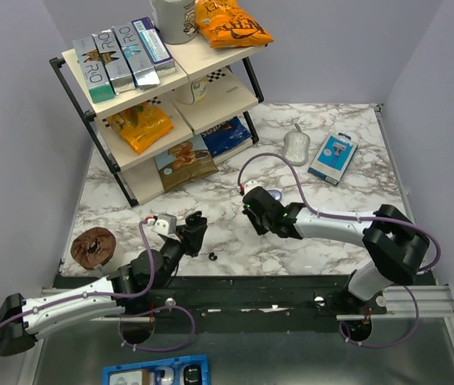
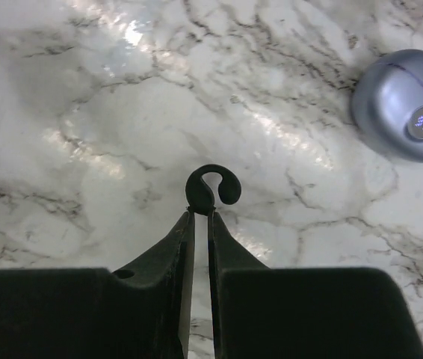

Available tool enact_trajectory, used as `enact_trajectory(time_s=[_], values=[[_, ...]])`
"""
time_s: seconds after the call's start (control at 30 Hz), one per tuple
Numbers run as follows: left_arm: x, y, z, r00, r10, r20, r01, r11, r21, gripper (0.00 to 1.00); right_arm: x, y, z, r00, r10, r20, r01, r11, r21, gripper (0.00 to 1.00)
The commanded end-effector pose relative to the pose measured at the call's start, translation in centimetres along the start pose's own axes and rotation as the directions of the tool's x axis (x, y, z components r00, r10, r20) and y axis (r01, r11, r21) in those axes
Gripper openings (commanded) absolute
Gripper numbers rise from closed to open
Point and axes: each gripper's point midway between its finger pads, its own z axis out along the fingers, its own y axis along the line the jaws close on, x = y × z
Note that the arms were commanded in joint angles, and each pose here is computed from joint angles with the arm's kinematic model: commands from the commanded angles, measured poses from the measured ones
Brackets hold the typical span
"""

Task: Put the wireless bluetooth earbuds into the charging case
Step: Pick up the earbud from the center of the board.

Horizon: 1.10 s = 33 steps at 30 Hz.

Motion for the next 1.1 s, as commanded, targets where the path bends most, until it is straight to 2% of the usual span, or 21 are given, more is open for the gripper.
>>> enact_trajectory(time_s=[0.0, 0.27, 0.3, 0.43, 0.53, 0.7, 0.83, 0.93, 1.07], values=[[1.3, 0.2, -0.1, 1.000, 0.010, -0.006, -0.010, 1.000, 0.022, 0.00, -0.4, -0.1, 0.4, 0.999, -0.055, 0.002, 0.055, 0.997, -0.059, 0.19], [2.1, 0.4, -0.2, 1.000, 0.021, -0.014, -0.020, 0.999, 0.027, 0.00, 0.4, 0.3, 0.9, 0.996, -0.064, -0.068, 0.058, 0.995, -0.080, 0.25], [2.2, 0.4, -0.2, 1.000, 0.023, -0.016, -0.022, 0.999, 0.028, 0.00, 0.3, 0.0, 0.9, 0.996, -0.058, -0.068, 0.054, 0.997, -0.063, 0.27], [2.1, 0.4, -0.1, 1.000, 0.026, -0.012, -0.026, 0.999, 0.028, 0.00, -1.3, -0.5, -0.7, 1.000, 0.000, -0.002, 0.000, 0.999, -0.040, 0.48], [2.0, 0.3, -0.1, 1.000, 0.019, -0.005, -0.019, 0.999, 0.032, 0.00, -3.4, -0.4, -2.5, 0.996, 0.052, 0.067, -0.048, 0.997, -0.061, 0.55], [1.9, 0.2, -0.1, 1.000, 0.022, -0.005, -0.022, 0.999, 0.039, 0.00, -5.2, -0.7, -3.9, 0.990, 0.100, 0.103, -0.095, 0.994, -0.053, 0.56], [1.9, 0.1, -0.1, 1.000, 0.018, -0.004, -0.018, 0.999, 0.039, 0.00, -4.0, -1.5, -4.0, 0.988, 0.153, 0.039, -0.153, 0.988, 0.008, 0.50], [2.1, 0.1, 0.0, 1.000, 0.016, -0.007, -0.016, 0.999, 0.041, 0.00, -2.6, -0.5, -3.5, 0.975, 0.221, 0.016, -0.221, 0.975, -0.033, 0.42], [2.3, 0.0, 0.0, 1.000, 0.015, -0.015, -0.014, 0.999, 0.046, 0.00, -1.0, 0.4, -2.3, 0.956, 0.292, -0.040, -0.293, 0.955, -0.036, 0.41]])
